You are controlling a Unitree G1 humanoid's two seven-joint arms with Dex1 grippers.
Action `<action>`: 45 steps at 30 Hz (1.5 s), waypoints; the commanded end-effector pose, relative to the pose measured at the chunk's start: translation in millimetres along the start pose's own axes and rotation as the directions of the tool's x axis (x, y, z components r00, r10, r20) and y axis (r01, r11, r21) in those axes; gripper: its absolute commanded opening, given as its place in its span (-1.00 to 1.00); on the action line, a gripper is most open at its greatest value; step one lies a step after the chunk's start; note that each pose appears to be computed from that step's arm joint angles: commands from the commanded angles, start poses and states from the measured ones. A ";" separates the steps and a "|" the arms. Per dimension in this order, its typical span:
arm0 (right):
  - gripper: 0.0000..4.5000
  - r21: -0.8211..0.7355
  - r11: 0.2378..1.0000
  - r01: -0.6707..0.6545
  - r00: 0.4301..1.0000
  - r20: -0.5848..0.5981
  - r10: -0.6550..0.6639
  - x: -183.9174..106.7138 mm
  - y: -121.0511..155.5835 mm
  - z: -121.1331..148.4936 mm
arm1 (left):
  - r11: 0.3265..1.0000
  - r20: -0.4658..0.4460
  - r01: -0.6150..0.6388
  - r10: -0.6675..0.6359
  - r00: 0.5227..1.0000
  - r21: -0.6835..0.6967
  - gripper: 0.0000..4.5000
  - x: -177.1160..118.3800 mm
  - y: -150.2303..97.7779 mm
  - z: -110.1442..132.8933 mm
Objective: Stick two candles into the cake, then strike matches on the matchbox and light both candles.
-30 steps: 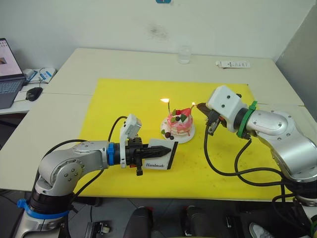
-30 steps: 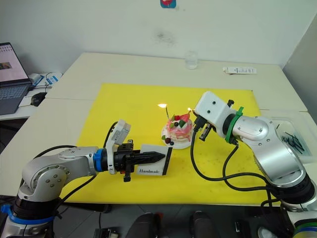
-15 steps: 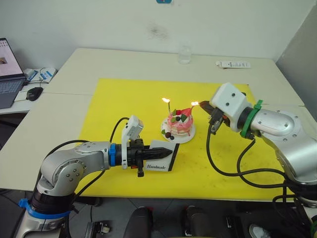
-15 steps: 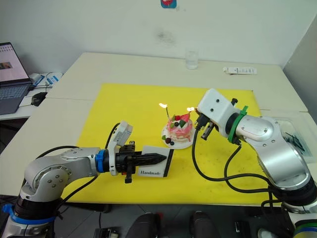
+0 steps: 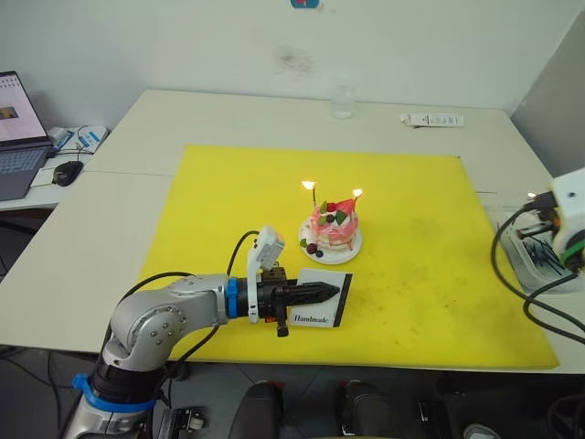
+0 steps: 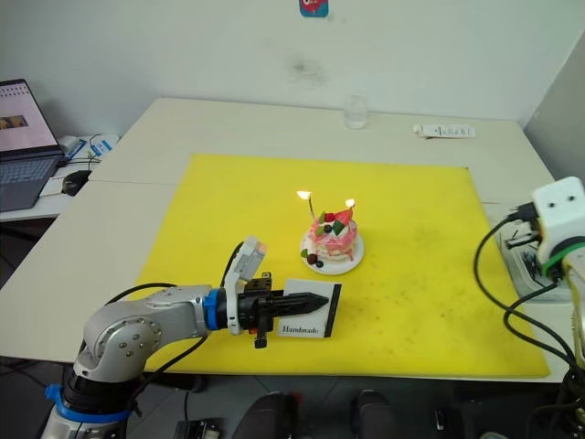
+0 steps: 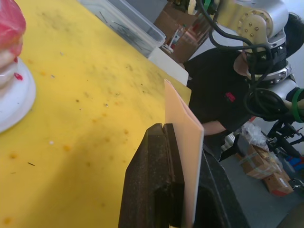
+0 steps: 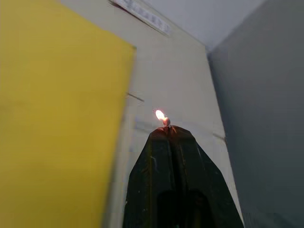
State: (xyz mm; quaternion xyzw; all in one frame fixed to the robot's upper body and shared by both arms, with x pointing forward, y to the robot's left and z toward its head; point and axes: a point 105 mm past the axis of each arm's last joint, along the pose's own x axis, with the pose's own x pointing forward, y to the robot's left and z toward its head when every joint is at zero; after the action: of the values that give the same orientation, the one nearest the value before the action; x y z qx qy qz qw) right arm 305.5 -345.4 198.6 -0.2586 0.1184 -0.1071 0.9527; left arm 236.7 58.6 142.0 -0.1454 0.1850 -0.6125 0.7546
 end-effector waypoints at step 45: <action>1.00 -0.421 0.345 -0.839 0.322 0.125 0.938 -124.9 166.1 54.1 | 0.975 -0.214 -0.221 0.216 0.953 0.000 -0.04 -5.5 33.2 -0.1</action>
State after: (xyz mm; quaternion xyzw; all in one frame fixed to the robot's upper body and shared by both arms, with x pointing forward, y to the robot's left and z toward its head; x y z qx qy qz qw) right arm 225.9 -150.1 174.4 -0.2884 0.0986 0.5061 0.8068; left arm 266.9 75.5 113.2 -0.0831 0.3161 -0.5129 0.7938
